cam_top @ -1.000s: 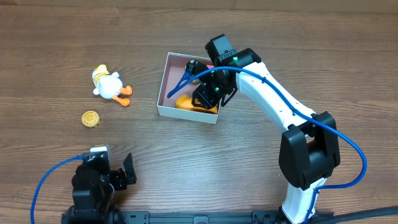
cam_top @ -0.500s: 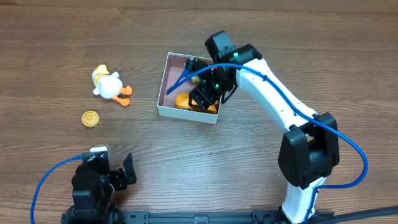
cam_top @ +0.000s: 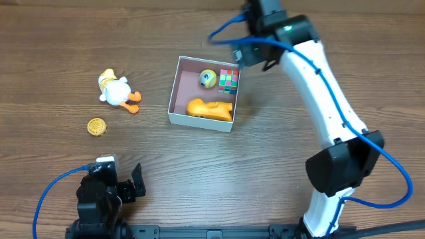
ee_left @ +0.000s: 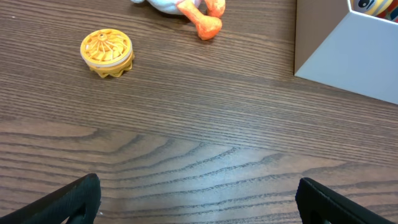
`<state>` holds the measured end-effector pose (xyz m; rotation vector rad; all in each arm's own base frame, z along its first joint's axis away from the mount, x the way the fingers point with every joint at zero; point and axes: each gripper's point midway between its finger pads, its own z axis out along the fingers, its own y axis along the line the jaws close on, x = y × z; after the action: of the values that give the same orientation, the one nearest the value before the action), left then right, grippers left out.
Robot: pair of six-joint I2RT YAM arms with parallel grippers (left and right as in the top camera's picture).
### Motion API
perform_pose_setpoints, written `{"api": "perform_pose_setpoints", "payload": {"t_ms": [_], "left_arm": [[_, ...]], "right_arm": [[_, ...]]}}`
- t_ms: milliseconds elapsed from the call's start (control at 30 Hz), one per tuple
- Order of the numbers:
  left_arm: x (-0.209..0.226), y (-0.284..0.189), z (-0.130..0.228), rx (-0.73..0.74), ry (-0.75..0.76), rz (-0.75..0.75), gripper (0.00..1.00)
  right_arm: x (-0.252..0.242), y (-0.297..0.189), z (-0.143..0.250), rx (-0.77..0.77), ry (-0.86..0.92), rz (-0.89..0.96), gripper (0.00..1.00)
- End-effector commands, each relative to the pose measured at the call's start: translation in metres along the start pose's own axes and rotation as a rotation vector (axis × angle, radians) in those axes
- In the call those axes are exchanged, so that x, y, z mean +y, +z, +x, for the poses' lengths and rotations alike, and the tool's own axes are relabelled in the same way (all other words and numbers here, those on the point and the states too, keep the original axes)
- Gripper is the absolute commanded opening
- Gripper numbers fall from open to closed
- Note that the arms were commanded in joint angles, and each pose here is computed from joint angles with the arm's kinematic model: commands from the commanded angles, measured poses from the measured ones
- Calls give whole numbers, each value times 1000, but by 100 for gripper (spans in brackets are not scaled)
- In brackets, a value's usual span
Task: Pack container
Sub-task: 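Raise the right gripper away from the box, then move the left gripper over the yellow round toy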
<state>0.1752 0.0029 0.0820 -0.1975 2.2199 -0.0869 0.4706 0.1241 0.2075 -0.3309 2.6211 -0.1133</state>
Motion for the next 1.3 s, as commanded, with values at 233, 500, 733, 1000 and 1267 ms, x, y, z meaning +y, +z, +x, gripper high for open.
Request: {"api": "perform_pose_setpoints", "payload": {"t_ms": [233, 500, 733, 1000, 1267], "left_arm": [[3, 1, 0, -4, 19, -17, 100], [3, 1, -1, -7, 19, -17, 100], [-27, -18, -89, -358, -153, 168, 100], [-34, -48, -142, -571, -393, 294, 100], [-66, -78, -173, -648, -296, 469, 100]], "right_arm": [[-132, 4, 35, 67, 592, 186, 100], [-134, 4, 36, 68, 596, 188, 100], [-134, 4, 36, 68, 596, 188, 100], [-134, 4, 36, 68, 596, 188, 100], [-134, 4, 36, 68, 596, 188, 100]]}}
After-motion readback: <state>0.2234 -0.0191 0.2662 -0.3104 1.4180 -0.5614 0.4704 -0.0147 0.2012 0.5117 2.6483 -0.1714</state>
